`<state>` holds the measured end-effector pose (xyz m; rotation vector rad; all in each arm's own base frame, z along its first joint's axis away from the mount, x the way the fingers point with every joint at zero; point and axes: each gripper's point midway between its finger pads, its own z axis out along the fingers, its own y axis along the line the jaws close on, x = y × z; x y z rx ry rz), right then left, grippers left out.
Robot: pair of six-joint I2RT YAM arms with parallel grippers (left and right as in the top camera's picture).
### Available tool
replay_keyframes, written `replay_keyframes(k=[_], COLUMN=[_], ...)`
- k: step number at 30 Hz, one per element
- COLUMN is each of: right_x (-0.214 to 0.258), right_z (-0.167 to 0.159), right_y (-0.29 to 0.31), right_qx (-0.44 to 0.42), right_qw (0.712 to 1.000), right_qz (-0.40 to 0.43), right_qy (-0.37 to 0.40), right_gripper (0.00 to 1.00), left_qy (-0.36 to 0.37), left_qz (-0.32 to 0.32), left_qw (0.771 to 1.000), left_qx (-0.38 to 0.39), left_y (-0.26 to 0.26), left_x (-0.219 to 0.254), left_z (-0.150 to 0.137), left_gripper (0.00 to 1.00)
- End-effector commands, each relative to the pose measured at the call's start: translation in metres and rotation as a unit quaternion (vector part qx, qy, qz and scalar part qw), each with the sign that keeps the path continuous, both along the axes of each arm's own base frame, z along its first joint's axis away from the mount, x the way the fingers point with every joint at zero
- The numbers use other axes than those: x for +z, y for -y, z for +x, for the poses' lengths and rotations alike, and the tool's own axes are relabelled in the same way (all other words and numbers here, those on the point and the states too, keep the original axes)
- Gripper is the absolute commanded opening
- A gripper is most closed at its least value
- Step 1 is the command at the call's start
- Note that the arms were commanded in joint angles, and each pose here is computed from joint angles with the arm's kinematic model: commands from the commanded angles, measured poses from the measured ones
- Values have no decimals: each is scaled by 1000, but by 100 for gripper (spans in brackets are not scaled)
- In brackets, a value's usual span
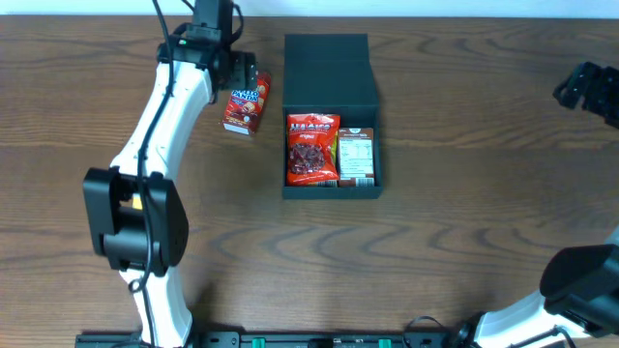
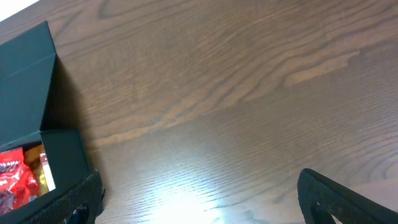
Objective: Pack container
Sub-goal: 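Release the bag, move left gripper to the Hello Panda box, grasp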
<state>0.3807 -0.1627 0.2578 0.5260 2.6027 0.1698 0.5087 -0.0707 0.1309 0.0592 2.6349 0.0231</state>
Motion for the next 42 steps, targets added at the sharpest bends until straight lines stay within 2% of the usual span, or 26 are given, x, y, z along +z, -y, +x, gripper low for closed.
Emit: replay_keyframes(k=[1, 16, 27, 29, 31, 33, 38, 40, 42], right_x=[-6, -10, -11, -11, -11, -11, -11, -11, -11], right_z=[-2, -11, -12, -13, -13, -13, -13, -13, -13], right_y=[0, -5, -6, -6, -6, -6, -6, -6, -6], right_qx=[2, 1, 1, 1, 1, 1, 1, 1, 1], right_qw=[1000, 999, 999, 999, 999, 999, 999, 999, 999], right_qz=[9, 21, 22, 23, 23, 23, 23, 23, 22], right_qy=[-9, -30, -32, -33, -33, -33, -33, -33, -33], right_gripper=[100, 99, 99, 99, 99, 99, 99, 99, 99], left_qy=[-37, -110, -138, -135, -130, -128, -135, -136, -132], left_qz=[-8, -5, -4, -3, 3, 14, 21, 17, 12], left_qw=[996, 988, 983, 984, 985, 987, 988, 989, 990], left_qx=[-82, -105, -119, -118, -110, -91, -70, -62, -50], left_y=[15, 24, 38, 37, 35, 29, 24, 24, 25], left_x=[-32, -104, -136, -137, -136, -136, -132, -125, -112], left_z=[-3, -12, -18, -17, -14, -13, -15, -14, -10], left_gripper=[95, 95, 95, 99, 82, 72, 61, 53, 50])
